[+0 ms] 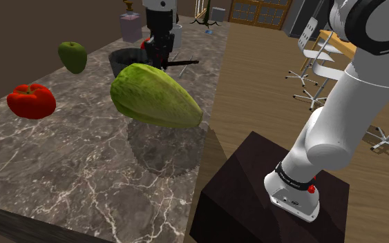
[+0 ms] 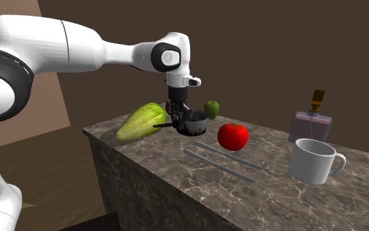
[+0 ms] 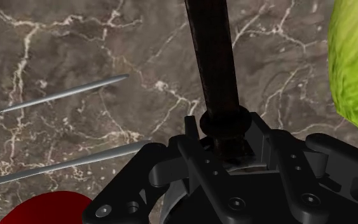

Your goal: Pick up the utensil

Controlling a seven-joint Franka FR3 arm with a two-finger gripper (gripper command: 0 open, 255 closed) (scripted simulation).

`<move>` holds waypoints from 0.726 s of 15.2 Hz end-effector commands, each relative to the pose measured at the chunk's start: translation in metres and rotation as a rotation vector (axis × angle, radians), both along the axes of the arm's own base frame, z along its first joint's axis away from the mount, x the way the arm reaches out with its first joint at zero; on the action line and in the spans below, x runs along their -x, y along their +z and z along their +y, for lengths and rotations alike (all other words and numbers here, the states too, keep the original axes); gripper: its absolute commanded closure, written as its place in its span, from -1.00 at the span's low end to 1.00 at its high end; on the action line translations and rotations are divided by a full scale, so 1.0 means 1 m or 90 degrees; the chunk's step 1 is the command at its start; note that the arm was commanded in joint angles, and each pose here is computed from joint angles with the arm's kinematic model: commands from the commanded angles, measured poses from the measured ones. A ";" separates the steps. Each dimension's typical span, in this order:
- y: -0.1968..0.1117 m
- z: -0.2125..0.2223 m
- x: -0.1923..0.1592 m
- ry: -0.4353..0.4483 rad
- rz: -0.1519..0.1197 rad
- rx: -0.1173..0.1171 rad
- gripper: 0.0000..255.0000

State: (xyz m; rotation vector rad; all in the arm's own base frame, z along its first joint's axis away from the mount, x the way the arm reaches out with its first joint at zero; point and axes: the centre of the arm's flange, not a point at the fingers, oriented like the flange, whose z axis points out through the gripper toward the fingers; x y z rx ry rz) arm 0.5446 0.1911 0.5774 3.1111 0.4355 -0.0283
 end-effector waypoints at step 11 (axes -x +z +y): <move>0.060 0.000 -0.001 0.000 0.000 0.000 1.00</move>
